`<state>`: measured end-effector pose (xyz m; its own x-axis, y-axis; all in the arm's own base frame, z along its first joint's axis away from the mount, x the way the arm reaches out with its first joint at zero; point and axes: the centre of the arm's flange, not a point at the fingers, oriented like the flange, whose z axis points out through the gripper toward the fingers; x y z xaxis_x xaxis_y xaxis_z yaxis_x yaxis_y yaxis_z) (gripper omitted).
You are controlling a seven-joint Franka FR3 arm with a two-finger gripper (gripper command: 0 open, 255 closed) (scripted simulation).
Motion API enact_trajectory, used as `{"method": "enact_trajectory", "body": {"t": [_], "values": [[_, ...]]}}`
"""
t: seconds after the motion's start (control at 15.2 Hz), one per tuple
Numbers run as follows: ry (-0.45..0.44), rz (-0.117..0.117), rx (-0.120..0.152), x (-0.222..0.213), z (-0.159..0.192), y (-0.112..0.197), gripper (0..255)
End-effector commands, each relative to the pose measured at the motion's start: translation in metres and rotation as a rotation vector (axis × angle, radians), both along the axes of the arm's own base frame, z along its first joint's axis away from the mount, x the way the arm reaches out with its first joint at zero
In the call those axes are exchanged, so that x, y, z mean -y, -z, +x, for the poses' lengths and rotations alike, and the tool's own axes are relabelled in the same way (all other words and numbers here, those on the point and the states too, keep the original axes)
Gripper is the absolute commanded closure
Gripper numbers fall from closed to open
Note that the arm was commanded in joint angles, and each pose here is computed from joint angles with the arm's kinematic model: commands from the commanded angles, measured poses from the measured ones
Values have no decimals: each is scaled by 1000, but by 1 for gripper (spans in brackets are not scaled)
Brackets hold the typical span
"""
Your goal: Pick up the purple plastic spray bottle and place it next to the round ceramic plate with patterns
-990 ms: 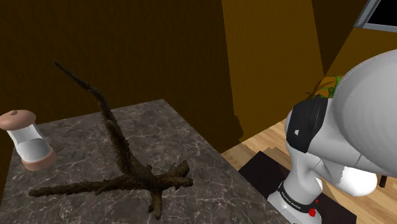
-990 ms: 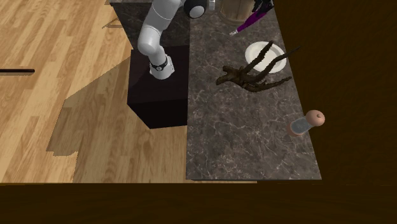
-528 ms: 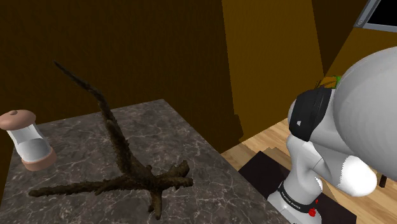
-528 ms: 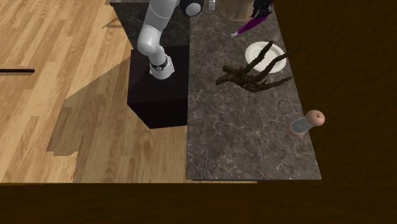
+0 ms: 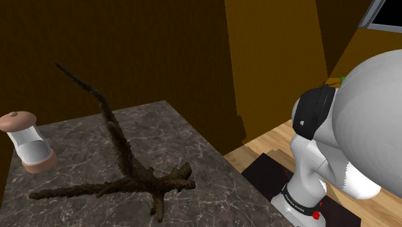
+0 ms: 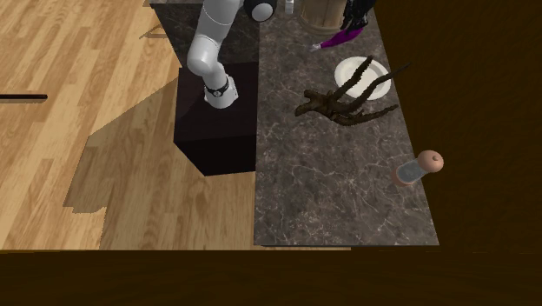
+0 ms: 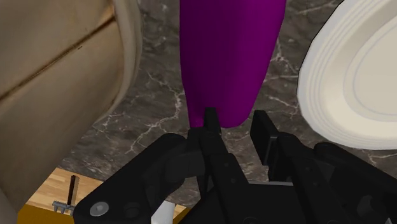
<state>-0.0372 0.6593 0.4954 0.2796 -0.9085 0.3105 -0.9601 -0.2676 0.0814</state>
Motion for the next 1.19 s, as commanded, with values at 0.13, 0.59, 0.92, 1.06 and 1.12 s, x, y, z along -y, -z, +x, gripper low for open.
{"method": "enact_trajectory", "body": {"t": [0.13, 0.59, 0.92, 1.06, 1.12], "values": [[0, 0, 0, 0, 0, 0, 255], [0, 0, 0, -4, 0, -12, 0], [0, 0, 0, -16, 0, -47, 0], [0, 0, 0, -16, 0, -47, 0], [0, 0, 0, -16, 0, -47, 0]]}}
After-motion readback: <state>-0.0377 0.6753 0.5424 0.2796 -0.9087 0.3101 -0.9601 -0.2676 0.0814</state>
